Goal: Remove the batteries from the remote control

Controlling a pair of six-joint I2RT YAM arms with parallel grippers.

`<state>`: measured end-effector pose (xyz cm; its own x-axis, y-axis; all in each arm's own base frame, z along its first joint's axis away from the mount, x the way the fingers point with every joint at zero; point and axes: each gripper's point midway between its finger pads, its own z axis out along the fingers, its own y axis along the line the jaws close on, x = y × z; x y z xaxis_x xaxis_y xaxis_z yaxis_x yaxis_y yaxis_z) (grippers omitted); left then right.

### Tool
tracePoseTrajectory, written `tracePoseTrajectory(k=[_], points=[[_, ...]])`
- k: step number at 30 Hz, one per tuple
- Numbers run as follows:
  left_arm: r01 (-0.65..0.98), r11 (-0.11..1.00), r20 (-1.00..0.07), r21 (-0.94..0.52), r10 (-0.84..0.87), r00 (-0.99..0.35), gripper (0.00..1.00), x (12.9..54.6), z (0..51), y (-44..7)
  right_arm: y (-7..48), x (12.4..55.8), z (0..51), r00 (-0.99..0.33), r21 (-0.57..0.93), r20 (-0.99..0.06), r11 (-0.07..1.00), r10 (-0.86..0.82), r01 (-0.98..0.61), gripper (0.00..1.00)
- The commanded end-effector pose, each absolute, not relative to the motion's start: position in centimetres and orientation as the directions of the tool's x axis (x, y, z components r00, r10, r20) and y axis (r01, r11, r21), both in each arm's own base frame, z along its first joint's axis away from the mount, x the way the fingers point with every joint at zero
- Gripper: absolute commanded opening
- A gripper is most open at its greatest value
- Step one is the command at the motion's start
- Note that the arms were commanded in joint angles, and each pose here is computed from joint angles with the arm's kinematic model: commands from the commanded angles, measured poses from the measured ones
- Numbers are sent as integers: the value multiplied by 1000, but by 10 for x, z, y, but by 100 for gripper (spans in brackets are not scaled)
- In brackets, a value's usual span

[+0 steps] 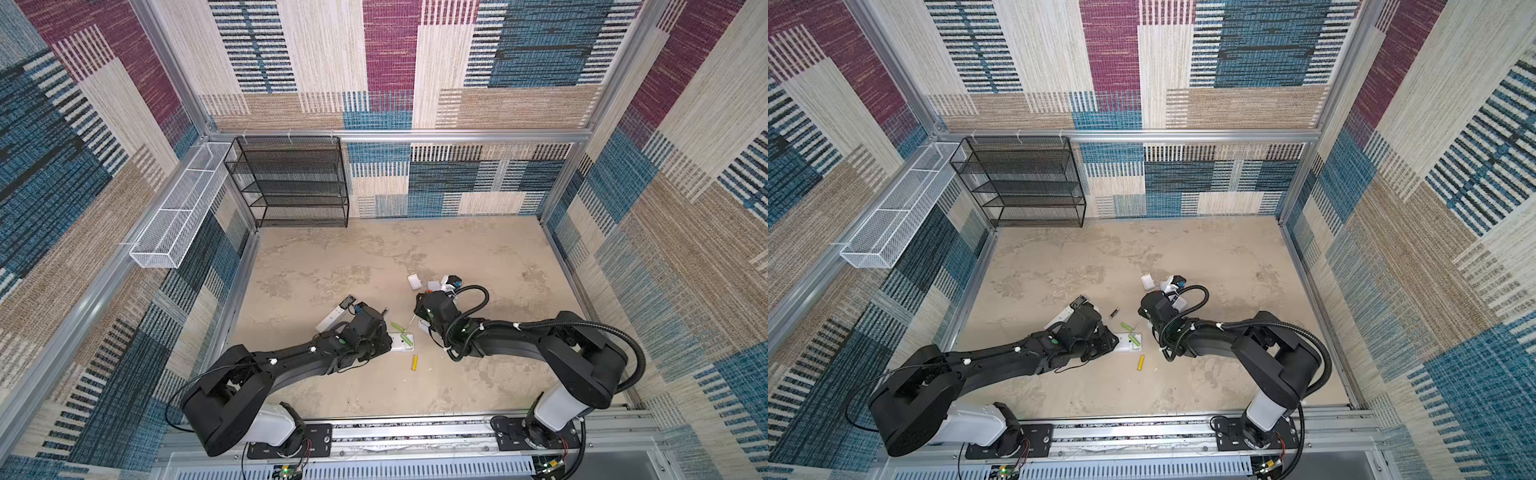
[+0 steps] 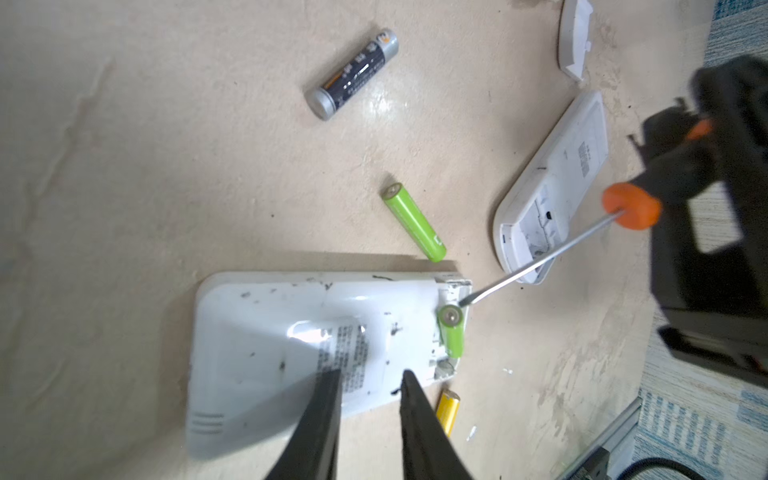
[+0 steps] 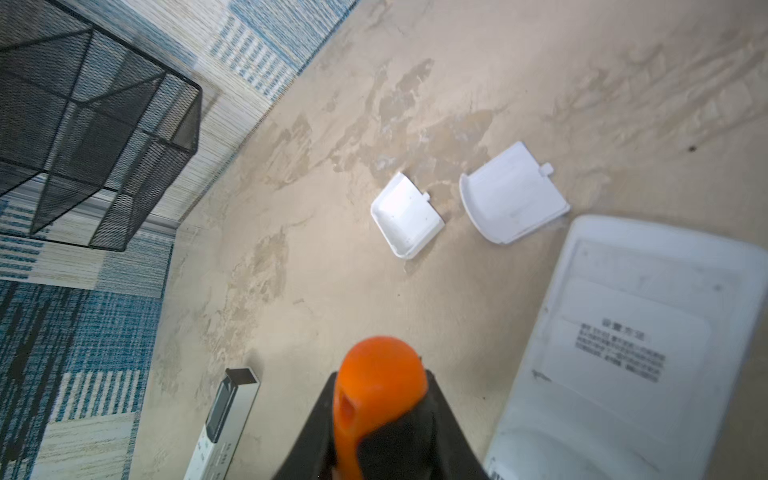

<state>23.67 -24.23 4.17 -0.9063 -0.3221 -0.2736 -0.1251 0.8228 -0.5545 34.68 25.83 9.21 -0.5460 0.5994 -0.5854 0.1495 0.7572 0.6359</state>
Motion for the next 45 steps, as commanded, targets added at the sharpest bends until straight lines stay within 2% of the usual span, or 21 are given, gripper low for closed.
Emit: tracePoseTrajectory(k=[1,7,13,20,26,45], points=[[-184,882,-211,-435,-299,-931,29,213,17,-216,244,350,115,-475,592,-673,798,567,113,0],[-181,880,-216,-440,-300,-929,29,213,19,-216,231,347,139,-415,481,-791,876,449,32,0],[-185,880,-214,-438,-302,-929,28,211,18,-215,253,328,132,-453,413,-825,908,338,-74,0],[-184,878,-216,-441,-303,-928,28,212,19,-216,284,316,139,-389,286,-901,938,193,-198,0],[-184,879,-214,-440,-302,-929,28,211,18,-215,301,313,137,-366,236,-921,938,133,-254,0],[-191,879,-213,-438,-307,-928,27,209,17,-212,317,309,137,-367,230,-923,927,111,-298,0]])
